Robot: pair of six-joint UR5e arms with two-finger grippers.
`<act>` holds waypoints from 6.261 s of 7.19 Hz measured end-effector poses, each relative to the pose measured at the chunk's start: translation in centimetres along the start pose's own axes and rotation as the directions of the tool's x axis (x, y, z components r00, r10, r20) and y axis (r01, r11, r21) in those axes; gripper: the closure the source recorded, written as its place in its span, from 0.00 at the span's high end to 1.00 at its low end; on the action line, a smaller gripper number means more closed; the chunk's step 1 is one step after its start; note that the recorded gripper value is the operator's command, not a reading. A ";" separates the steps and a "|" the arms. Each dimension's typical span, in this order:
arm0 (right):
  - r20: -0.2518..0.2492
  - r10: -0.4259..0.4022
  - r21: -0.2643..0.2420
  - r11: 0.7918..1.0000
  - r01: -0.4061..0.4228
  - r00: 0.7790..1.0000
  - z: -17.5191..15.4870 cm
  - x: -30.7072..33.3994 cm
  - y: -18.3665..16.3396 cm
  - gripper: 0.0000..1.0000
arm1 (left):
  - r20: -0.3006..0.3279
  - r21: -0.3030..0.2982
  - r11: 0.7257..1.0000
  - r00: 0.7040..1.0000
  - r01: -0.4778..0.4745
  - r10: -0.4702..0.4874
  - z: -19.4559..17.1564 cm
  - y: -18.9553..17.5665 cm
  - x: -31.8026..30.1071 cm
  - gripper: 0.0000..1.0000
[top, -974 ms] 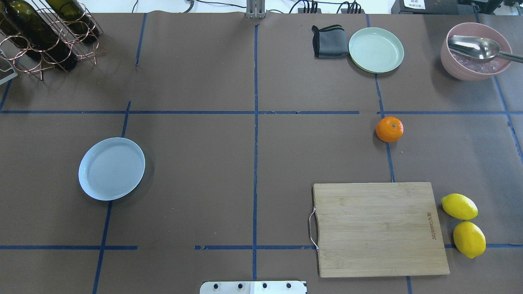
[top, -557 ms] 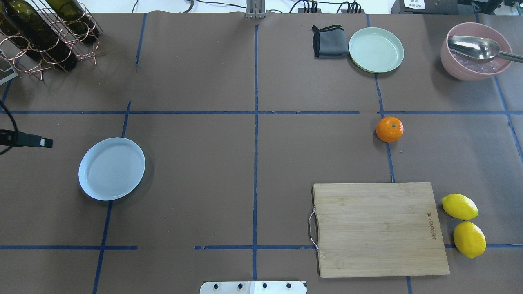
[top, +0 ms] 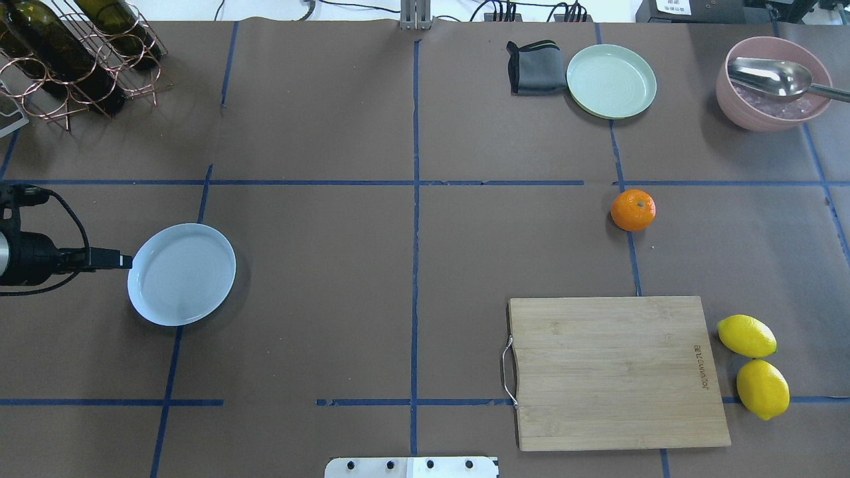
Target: Pick orange to plate
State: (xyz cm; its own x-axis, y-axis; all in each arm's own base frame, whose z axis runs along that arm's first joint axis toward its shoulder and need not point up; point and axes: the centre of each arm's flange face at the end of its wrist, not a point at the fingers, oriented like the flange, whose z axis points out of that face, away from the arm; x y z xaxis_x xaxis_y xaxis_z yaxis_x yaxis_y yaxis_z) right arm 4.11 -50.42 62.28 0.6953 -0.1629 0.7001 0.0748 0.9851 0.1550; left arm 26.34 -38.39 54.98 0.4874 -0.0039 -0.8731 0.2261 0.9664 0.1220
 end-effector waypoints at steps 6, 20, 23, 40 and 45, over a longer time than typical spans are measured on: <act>-0.002 0.008 -0.009 1.000 -0.008 1.000 0.4 0.4 0.6 1.00 | 0.009 -0.010 1.000 1.000 0.002 -0.002 2.9 -0.8 0.5 0.28; -0.002 0.013 -0.009 1.000 -0.013 1.000 0.4 0.4 0.7 1.00 | -0.092 0.035 0.983 0.980 0.182 -0.179 9.6 -8.1 32.1 0.00; -0.003 0.014 -0.011 1.000 -0.014 1.000 0.5 0.4 0.7 1.00 | -0.086 0.042 0.979 0.977 0.202 -0.198 13.8 -5.0 38.2 0.19; 0.056 -0.144 0.044 0.989 0.142 0.988 0.5 -19.8 -8.6 1.00 | 0.251 -0.247 0.930 0.909 -0.272 0.333 -22.6 -12.0 -21.3 1.00; -0.002 -0.055 0.038 0.998 0.055 0.998 8.3 -33.7 -9.0 1.00 | 0.242 -0.258 0.941 0.929 -0.218 0.282 -22.8 -8.9 -24.0 1.00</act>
State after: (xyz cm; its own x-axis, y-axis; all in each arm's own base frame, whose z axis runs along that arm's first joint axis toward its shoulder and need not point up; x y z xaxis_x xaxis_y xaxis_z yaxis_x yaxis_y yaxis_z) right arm -25.89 -54.24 43.09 0.6916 -0.2168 0.6890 0.0856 0.9718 0.2198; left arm -6.60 -41.07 64.11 0.7200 0.2066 -0.6625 -0.1114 0.9767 0.1835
